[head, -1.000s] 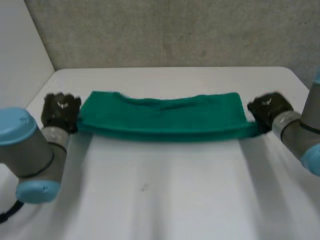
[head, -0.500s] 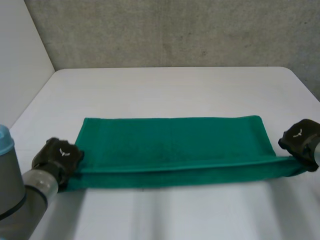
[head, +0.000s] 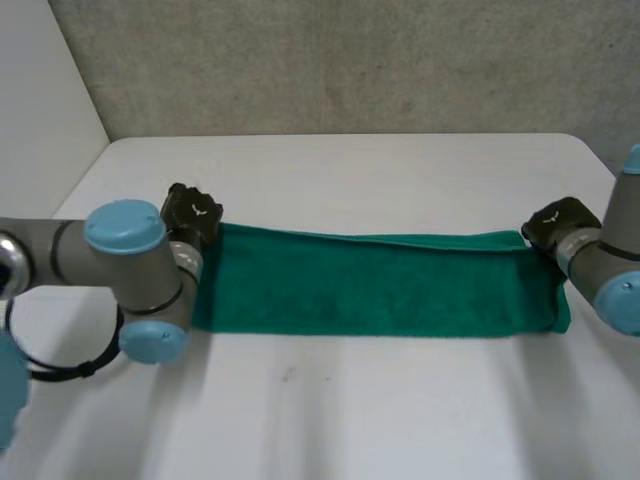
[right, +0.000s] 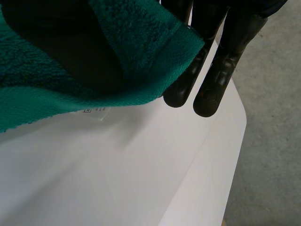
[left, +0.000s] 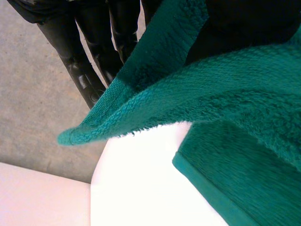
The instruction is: Fold the towel.
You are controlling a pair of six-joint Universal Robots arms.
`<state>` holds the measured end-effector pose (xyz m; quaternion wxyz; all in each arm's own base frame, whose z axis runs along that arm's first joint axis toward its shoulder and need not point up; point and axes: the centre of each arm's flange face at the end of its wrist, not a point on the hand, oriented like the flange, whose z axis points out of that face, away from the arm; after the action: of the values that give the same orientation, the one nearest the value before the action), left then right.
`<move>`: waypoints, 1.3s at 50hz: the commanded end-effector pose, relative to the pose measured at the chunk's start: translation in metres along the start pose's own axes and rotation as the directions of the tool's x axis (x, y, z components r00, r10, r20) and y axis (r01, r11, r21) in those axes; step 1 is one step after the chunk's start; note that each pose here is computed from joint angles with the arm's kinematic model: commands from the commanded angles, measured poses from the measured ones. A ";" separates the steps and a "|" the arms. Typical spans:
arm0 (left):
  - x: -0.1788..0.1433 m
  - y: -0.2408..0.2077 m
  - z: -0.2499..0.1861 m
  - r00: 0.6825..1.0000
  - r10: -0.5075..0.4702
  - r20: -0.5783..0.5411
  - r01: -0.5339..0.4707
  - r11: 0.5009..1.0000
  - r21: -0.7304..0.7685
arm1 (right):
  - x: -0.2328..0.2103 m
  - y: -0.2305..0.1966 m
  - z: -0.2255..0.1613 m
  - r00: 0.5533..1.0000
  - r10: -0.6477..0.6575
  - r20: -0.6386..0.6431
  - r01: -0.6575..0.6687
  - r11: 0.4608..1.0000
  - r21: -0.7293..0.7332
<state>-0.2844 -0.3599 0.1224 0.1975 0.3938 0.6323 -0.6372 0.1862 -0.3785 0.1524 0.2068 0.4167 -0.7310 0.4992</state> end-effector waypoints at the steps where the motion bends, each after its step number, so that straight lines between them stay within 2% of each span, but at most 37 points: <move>1: 0.009 0.002 0.025 0.999 0.033 0.023 -0.034 0.999 0.024 | -0.005 -0.008 0.033 0.999 -0.011 -0.041 0.012 1.000 0.020; 6: 0.015 0.001 0.023 0.999 0.037 0.010 -0.037 0.999 0.030 | -0.013 -0.015 0.045 0.998 -0.019 -0.064 0.021 0.999 0.029; 11: 0.021 -0.007 0.016 0.999 0.042 -0.002 -0.042 0.998 0.038 | 0.003 -0.031 0.053 0.986 0.041 -0.161 -0.028 0.996 0.084; 17: -0.008 -0.031 0.007 0.998 0.024 0.054 -0.028 0.996 0.079 | 0.029 -0.046 0.051 0.957 0.160 -0.242 -0.115 0.975 0.188; 19: -0.015 -0.036 0.003 0.998 0.021 0.061 -0.027 0.996 0.089 | 0.047 -0.056 0.039 0.944 0.196 -0.267 -0.137 0.965 0.223; 25: -0.042 -0.054 -0.020 0.996 0.000 0.086 -0.010 0.993 0.117 | 0.062 -0.066 0.007 0.937 0.232 -0.263 -0.164 0.953 0.256; 30: -0.053 -0.052 -0.042 0.998 0.008 0.064 -0.014 0.996 0.090 | 0.066 -0.072 -0.023 0.944 0.229 -0.237 -0.159 0.946 0.282; 35: -0.056 -0.030 -0.061 1.000 0.023 0.013 -0.023 1.000 0.000 | 0.049 -0.060 -0.059 0.970 0.208 -0.124 -0.170 0.949 0.266; 40: -0.063 -0.002 -0.064 1.000 0.021 0.010 -0.020 0.996 -0.087 | 0.048 -0.033 -0.068 0.964 0.262 -0.054 -0.247 0.950 0.192; 42: -0.065 0.005 -0.066 1.000 0.019 0.011 -0.017 0.994 -0.110 | 0.042 -0.016 -0.072 0.946 0.322 0.029 -0.323 0.935 0.150; 48: -0.063 0.019 -0.081 1.000 -0.022 -0.008 0.021 0.989 -0.149 | 0.032 0.013 -0.070 0.901 0.411 0.139 -0.425 0.901 0.090; 52: -0.056 0.021 -0.092 0.995 -0.096 -0.039 0.089 0.985 -0.151 | 0.025 0.031 -0.067 0.880 0.441 0.174 -0.456 0.888 0.055; 53: -0.054 0.020 -0.097 0.989 -0.140 -0.046 0.132 0.980 -0.148 | 0.025 0.033 -0.066 0.879 0.444 0.174 -0.459 0.887 0.053; 56: -0.053 0.020 -0.099 0.987 -0.155 -0.048 0.147 0.978 -0.149 | 0.022 0.046 -0.055 0.875 0.456 0.161 -0.468 0.883 0.043; 57: -0.055 0.017 -0.102 0.977 -0.208 -0.037 0.201 0.969 -0.142 | 0.022 0.046 -0.054 0.875 0.456 0.161 -0.468 0.883 0.043; 65: -0.057 0.015 -0.104 0.959 -0.282 -0.023 0.277 0.951 -0.137 | 0.014 0.065 -0.034 0.872 0.465 0.152 -0.473 0.881 0.021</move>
<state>-0.2116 -0.2766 0.1640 0.1364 0.3231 0.7195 -0.5994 0.1269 -0.3342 0.1548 0.0079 0.2710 -0.8051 0.5275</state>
